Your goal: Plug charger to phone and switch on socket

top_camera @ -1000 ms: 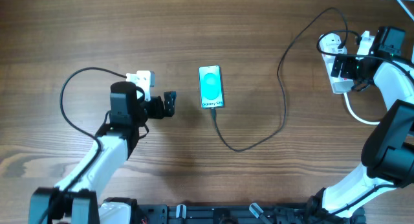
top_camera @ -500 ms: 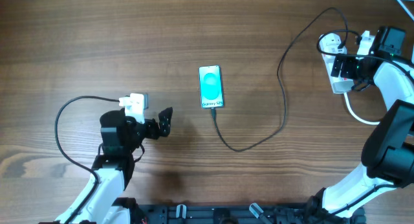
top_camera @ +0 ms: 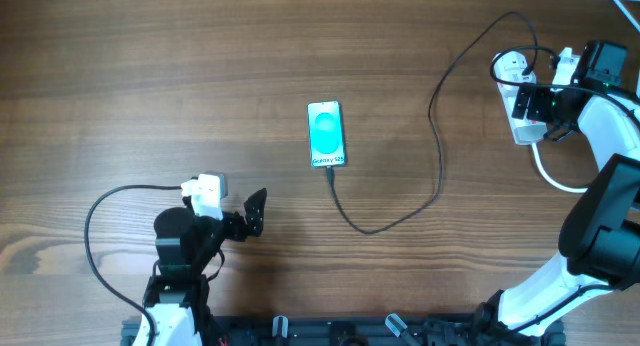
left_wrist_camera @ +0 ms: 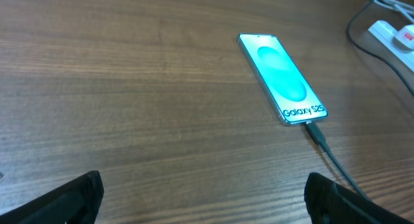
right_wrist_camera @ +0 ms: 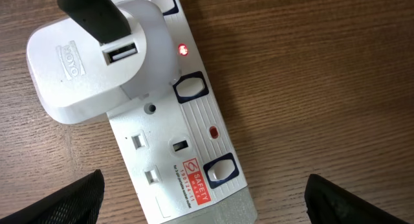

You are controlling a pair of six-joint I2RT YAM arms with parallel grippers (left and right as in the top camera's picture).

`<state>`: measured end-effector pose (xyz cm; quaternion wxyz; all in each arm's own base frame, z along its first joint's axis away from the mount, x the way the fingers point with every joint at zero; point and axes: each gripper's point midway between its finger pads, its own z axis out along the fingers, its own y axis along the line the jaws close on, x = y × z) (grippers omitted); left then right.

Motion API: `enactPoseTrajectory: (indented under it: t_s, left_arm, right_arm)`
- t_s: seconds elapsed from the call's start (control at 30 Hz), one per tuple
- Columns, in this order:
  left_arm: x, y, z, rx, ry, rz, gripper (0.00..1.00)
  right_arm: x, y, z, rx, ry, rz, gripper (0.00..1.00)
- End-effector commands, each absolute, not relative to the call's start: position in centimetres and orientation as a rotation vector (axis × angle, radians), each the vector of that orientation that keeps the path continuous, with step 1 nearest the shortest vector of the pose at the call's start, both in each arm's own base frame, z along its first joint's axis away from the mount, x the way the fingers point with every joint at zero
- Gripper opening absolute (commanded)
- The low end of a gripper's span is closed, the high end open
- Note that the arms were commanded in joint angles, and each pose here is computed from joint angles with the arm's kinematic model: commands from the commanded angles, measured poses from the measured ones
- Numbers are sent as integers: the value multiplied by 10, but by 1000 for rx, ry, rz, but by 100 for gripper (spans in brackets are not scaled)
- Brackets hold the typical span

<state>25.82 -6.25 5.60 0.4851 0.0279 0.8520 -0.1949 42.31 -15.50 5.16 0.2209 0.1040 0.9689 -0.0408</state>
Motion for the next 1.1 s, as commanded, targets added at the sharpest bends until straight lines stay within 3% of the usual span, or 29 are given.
enactPoseTrajectory:
  t_s: [0.0, 0.27, 0.7, 1.07]
  left_arm:
    - [256, -57, 60, 48, 2060, -445, 100]
    - [241, -53, 73, 44, 2027, -381, 100]
    - [240, -52, 160, 92, 1640, -336, 100]
    - [243, -37, 158, 44, 1646, -242, 100]
  right_arm:
    - [427, -160, 64, 307, 2645, -133, 100]
    - [427, -160, 64, 307, 2645, -133, 100]
    - [427, -160, 64, 307, 2645, -133, 100]
    - [427, -160, 64, 308, 2645, -133, 100]
